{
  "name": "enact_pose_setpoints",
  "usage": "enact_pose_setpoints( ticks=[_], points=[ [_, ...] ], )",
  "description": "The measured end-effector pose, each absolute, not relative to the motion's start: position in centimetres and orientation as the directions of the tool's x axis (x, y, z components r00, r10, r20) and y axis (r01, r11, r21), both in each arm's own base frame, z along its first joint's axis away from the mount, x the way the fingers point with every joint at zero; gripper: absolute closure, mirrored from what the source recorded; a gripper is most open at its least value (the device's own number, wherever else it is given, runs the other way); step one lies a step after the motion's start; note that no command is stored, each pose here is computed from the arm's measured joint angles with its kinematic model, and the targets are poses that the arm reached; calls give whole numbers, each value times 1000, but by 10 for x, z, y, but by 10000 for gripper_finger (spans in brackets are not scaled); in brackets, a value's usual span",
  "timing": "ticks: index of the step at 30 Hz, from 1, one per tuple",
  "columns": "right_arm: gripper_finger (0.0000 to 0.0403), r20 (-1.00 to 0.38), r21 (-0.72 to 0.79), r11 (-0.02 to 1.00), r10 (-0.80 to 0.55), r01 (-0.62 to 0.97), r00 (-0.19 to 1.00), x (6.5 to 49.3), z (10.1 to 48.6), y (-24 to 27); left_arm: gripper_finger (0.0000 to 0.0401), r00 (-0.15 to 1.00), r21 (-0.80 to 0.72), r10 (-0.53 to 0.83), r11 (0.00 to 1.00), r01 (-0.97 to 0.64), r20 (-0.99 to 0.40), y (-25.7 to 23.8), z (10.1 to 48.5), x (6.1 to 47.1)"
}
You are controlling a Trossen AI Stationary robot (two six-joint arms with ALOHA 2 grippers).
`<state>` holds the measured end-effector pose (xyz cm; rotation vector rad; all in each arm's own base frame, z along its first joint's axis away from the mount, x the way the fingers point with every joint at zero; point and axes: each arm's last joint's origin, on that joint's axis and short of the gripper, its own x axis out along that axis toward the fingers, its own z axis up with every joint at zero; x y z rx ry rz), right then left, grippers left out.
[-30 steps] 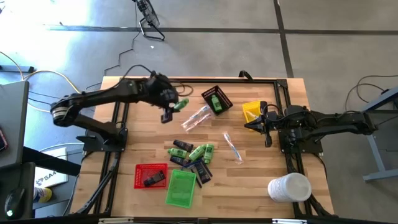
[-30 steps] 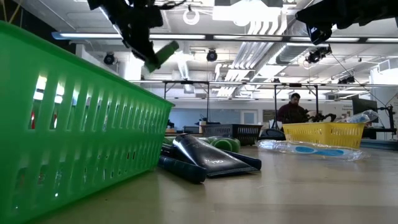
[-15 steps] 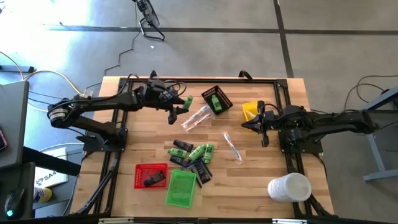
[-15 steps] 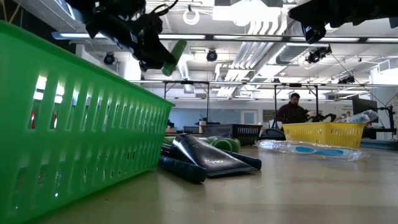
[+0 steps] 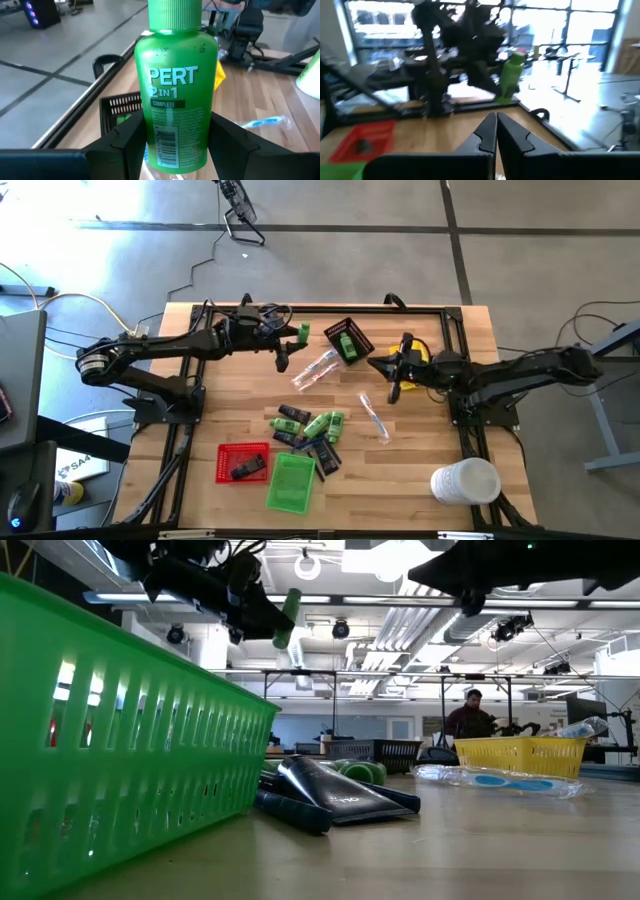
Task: Pick & Place Travel size toiletries
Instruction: Put the shampoo into the black bin
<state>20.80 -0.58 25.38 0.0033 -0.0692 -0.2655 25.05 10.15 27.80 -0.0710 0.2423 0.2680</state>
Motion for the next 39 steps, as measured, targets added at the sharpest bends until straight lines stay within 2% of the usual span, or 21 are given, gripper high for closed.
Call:
enact_pose_setpoints(
  ticks=[4, 8, 15, 21, 24, 28, 35, 39],
  points=[
    [399, 102, 12, 951, -309, 310, 945, 219, 249, -12, 226, 934, -38, 254, 962, -271, -251, 102, 278, 250],
    [399, 75, 68, 953, -301, 296, 951, 229, 238, -20, 226, 936, -38, 244, 965, -261, -255, 98, 277, 252],
    [399, 76, 124, 989, -92, 82, 993, 245, 221, -25, 226, 952, -38, 155, 985, -171, -264, 77, 272, 264],
    [398, 199, 111, 986, -147, 126, 969, 256, 217, -29, 226, 949, -24, 155, 986, -168, -275, 66, 269, 270],
    [389, 207, 119, 983, -165, 143, 964, 260, 212, -30, 226, 952, -10, 172, 984, -180, -254, 66, 269, 272],
    [342, 191, 118, 982, -166, 145, 968, 273, 212, -31, 226, 947, -4, 183, 982, -190, -263, 68, 267, 274],
    [200, 179, 147, 979, -164, 139, 970, 299, 215, -34, 226, 947, 5, 180, 983, -186, -266, 68, 265, 275],
    [135, 173, 153, 979, -162, 136, 971, 313, 214, -36, 226, 950, 1, 165, 985, -170, -266, 68, 265, 275]
  ],
)
